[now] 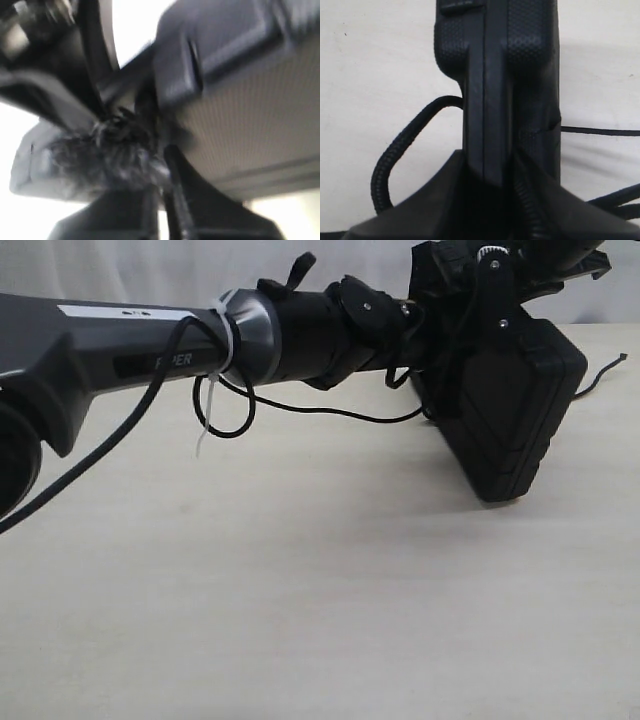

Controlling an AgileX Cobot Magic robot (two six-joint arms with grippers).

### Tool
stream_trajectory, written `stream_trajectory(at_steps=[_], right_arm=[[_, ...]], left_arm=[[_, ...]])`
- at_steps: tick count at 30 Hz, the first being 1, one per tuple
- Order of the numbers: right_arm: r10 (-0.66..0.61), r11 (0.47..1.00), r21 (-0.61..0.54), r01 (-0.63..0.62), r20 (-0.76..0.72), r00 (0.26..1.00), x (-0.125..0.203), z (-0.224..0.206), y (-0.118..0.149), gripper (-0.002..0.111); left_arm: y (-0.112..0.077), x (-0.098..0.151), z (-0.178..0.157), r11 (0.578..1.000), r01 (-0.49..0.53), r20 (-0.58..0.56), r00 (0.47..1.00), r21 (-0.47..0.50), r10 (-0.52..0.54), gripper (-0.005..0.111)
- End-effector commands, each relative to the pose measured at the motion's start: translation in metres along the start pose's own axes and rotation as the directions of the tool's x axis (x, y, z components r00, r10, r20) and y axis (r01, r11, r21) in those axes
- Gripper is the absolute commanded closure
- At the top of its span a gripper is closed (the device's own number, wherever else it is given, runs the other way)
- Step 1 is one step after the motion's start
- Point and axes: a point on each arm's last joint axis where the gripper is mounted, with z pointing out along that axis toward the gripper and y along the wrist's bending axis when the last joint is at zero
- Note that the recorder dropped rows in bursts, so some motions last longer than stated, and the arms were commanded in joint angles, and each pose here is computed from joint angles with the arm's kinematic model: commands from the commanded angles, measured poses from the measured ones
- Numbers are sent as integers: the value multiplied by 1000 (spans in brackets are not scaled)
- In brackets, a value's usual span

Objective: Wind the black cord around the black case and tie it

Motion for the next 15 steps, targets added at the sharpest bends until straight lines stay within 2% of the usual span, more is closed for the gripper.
stream_trajectory(at_steps=[1, 3, 4, 7, 9, 12, 15], right_arm=[[-2, 1000, 4, 2, -45, 999, 4, 9, -3, 104], [-2, 1000, 4, 2, -45, 999, 4, 9, -3, 104], [-2, 1000, 4, 2, -45, 999, 4, 9, -3, 104], [-2, 1000, 4, 2, -45, 999, 4, 9, -3, 104], [-2, 1000, 4, 2, -45, 999, 4, 9, -3, 104], [-2, 1000, 4, 2, -45, 999, 4, 9, -3, 104], [-4, 1000, 4, 4, -45, 999, 4, 9, -3, 104]], left_arm=[[0, -15, 0, 999, 35, 43, 998, 12, -35, 107], [-1, -14, 0, 998, 63, 41, 997, 16, -63, 107], [-1, -5, -1, 994, 112, 16, 994, 16, -112, 107], [1, 9, -9, 987, 155, -15, 988, 41, -155, 107], [10, 13, -21, 979, 195, -18, 981, 58, -195, 107], [26, 9, -34, 968, 245, 6, 969, 56, -246, 107], [42, -7, -53, 958, 276, 61, 958, 76, -281, 107]])
